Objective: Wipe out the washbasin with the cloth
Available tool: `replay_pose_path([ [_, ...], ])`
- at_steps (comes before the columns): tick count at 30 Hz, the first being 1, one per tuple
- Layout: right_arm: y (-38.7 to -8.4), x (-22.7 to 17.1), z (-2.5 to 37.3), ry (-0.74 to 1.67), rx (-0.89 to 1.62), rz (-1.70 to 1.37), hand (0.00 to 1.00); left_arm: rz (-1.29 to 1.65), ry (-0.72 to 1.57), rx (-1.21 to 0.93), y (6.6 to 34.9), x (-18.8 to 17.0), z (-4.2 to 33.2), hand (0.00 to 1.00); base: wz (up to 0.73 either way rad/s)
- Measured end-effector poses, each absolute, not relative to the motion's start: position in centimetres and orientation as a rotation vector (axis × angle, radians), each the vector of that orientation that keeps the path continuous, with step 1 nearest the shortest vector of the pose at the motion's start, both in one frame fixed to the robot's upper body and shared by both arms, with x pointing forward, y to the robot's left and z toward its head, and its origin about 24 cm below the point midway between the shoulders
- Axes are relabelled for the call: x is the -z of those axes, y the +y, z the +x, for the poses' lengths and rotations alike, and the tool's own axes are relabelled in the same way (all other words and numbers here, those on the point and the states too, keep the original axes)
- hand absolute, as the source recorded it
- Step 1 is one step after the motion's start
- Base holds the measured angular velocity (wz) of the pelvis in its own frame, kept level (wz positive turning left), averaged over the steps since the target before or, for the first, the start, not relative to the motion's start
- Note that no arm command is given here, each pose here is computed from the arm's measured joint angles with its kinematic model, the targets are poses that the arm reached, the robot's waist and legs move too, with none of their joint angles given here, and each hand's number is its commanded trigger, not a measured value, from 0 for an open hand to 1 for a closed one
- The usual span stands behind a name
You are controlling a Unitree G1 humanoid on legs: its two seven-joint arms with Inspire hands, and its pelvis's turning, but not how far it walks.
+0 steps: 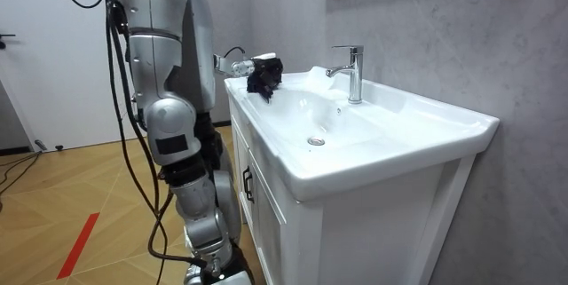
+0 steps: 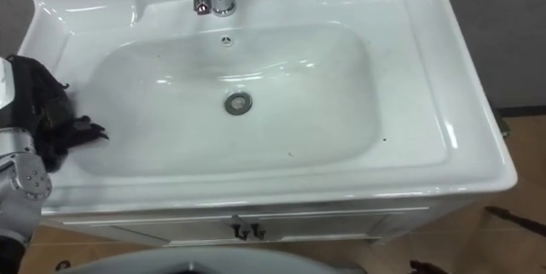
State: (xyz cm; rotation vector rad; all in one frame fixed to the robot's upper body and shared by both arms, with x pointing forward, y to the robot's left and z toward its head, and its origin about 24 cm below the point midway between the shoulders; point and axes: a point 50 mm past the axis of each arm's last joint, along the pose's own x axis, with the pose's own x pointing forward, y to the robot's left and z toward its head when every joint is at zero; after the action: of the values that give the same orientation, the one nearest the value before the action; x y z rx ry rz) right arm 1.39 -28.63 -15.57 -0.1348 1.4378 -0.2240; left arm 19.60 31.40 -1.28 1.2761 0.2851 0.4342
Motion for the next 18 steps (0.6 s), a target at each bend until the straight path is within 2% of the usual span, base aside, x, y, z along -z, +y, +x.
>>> replay_pose_path([
  [2,-28.6,15.6,1.2,1.453,0.229,-0.127,0.00,1.277,0.302,-0.451,31.9,1.3,19.1,1.00,-0.04],
  [4,-28.7,15.6,1.1,1.454,0.243,-0.119,0.00,1.283,0.312,-0.467,32.2,1.4,18.5,0.80,0.00],
  [5,-28.7,15.6,1.1,1.453,0.247,-0.116,0.00,1.287,0.318,-0.475,32.3,1.6,18.2,0.34,0.00],
  [6,-28.7,15.6,1.2,1.452,0.247,-0.116,0.00,1.289,0.320,-0.478,32.3,1.6,18.1,0.00,0.04],
  [18,-28.9,15.5,1.5,1.436,0.273,-0.098,0.00,1.301,0.311,-0.506,32.4,1.6,17.7,0.00,0.02],
])
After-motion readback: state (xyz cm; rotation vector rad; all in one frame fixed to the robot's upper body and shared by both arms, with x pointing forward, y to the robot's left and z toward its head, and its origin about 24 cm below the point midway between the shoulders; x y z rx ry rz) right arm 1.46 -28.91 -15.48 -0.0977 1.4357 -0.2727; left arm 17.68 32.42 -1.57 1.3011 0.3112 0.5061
